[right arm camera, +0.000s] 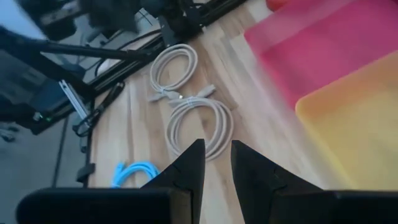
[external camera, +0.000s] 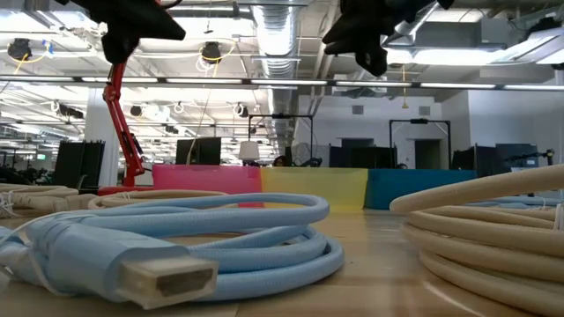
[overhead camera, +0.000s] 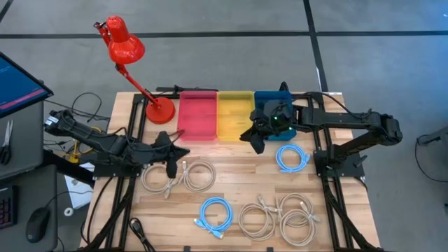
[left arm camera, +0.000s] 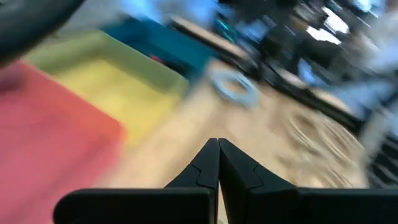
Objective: Pick & Place USB Port
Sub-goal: Put the brown charger cable into the red bin
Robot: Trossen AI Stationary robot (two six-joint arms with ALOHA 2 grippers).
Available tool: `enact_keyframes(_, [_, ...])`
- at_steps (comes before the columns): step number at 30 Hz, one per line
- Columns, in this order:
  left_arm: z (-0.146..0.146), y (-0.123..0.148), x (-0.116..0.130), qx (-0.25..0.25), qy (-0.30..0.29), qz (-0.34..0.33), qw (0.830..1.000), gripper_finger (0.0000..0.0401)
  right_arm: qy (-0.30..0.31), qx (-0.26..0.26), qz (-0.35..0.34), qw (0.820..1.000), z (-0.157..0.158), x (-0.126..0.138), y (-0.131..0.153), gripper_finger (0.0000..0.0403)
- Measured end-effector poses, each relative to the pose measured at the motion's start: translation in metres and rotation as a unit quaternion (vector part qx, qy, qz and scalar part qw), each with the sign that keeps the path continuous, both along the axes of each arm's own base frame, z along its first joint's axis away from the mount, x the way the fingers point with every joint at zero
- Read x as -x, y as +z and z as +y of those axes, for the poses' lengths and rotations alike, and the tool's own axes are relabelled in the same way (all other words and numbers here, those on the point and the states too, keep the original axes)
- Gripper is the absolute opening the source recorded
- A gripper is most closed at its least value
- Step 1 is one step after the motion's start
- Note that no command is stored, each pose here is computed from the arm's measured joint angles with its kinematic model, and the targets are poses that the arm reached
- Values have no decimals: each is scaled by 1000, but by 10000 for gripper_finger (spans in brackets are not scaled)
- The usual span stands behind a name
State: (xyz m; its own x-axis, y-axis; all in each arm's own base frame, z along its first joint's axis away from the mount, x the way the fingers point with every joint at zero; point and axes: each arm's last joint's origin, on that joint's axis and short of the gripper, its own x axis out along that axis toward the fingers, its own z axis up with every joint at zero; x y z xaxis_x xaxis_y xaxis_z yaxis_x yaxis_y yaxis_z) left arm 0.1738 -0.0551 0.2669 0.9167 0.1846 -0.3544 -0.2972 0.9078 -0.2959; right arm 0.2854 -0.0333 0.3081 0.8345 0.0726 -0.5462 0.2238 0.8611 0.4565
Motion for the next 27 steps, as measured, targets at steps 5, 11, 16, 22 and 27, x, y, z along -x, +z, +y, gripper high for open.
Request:
enact_keyframes(5, [12,-3,-6,30,-94,29,995,4,17,-5,1,1000,12,-1,0,71])
enact_keyframes(11, [36,1,-4,16,-51,17,998,6,46,-5,17,999,28,0,-3,71])
enact_keyframes(16, [48,6,2,52,-64,-2,997,7,53,-14,78,995,35,11,-9,71])
enact_keyframes(22, [52,-3,-2,122,-31,30,992,5,26,-21,137,990,36,22,-14,71])
enact_keyframes(27, [49,-24,-14,150,-3,108,983,4,-4,-2,159,987,31,27,-16,71])
